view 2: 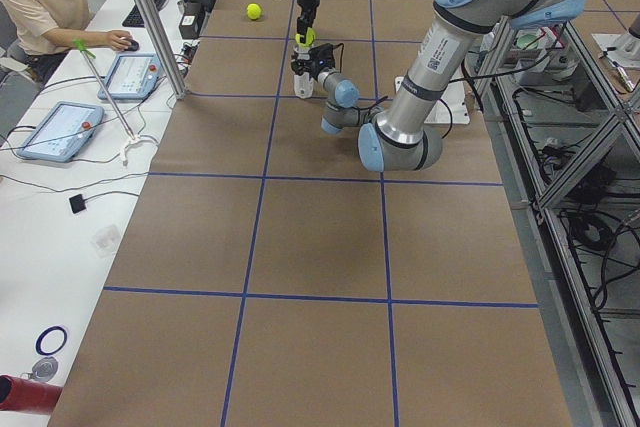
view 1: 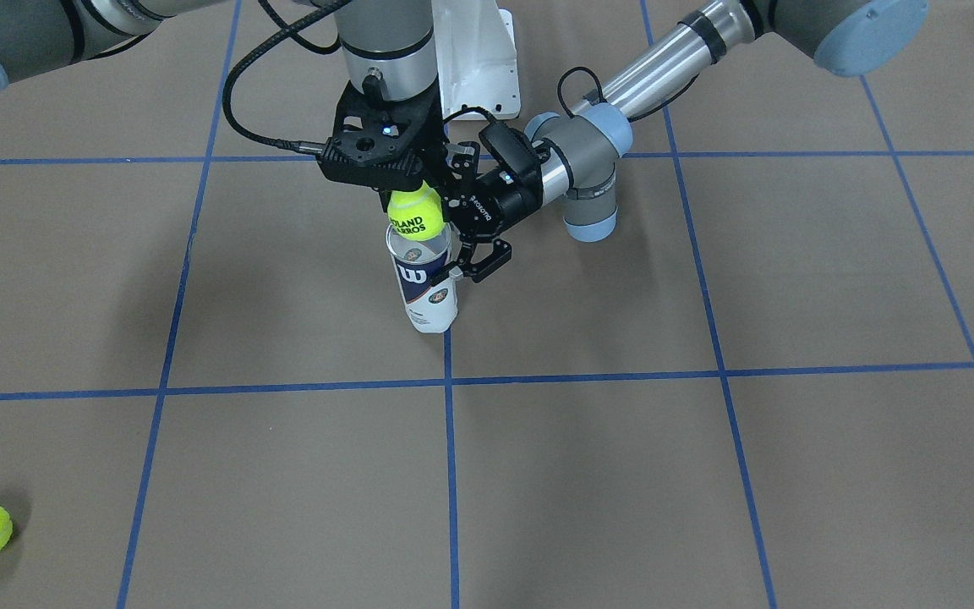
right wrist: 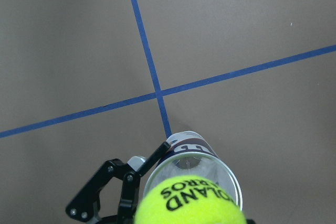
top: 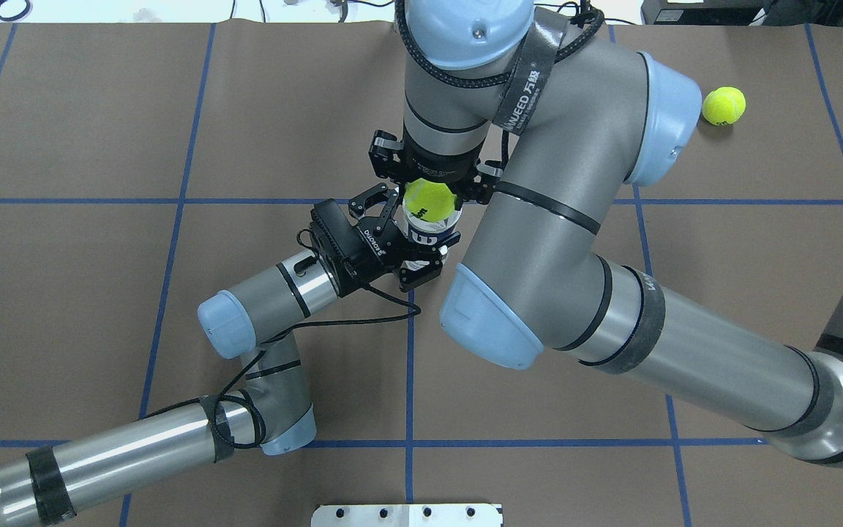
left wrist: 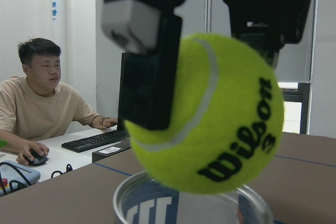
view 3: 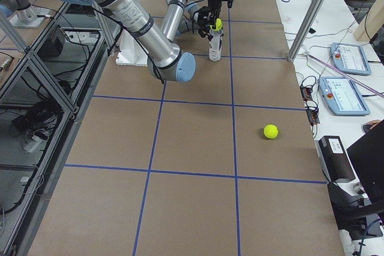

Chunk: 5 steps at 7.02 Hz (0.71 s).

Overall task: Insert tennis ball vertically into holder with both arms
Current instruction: 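Lower the ball into the can opening and open the right gripper, then raise the right gripper and move it toward the farther yellow ball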

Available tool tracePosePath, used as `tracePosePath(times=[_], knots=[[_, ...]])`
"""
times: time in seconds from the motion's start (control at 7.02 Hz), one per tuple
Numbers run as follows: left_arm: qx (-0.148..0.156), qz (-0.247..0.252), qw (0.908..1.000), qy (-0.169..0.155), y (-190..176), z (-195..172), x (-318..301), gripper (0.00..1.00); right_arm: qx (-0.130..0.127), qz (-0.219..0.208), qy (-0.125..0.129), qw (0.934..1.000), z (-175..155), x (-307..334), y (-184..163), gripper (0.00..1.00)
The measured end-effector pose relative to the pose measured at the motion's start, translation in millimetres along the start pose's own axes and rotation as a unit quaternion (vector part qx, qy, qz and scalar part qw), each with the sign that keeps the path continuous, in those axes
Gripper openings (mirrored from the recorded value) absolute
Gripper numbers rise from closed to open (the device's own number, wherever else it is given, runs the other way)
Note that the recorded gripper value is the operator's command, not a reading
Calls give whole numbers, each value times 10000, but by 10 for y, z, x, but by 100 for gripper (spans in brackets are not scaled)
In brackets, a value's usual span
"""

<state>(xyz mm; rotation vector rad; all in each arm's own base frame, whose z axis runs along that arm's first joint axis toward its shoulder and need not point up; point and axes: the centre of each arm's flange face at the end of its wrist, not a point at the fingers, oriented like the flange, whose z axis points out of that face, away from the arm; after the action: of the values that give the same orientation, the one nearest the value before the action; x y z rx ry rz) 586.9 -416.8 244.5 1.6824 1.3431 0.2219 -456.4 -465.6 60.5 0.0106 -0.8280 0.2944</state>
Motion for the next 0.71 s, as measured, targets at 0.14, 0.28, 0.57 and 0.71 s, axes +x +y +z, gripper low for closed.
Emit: tracePosePath(times=[0.14,0.28,0.57,0.71], knots=[[1,-2,10000,3,1,0,4,91,36,-2,19,10000,4,8,-1,99],[2,-3,10000,4,1,-1,6,91,100,-8,43,9999,-2,17,-8,99],[2,-4,10000,5,0,1,9,91,152,-42,101,9998,-32,39,-9,99],[2,-2,10000,5,-1,3,9,91,162,-60,105,9998,-51,44,-11,99]])
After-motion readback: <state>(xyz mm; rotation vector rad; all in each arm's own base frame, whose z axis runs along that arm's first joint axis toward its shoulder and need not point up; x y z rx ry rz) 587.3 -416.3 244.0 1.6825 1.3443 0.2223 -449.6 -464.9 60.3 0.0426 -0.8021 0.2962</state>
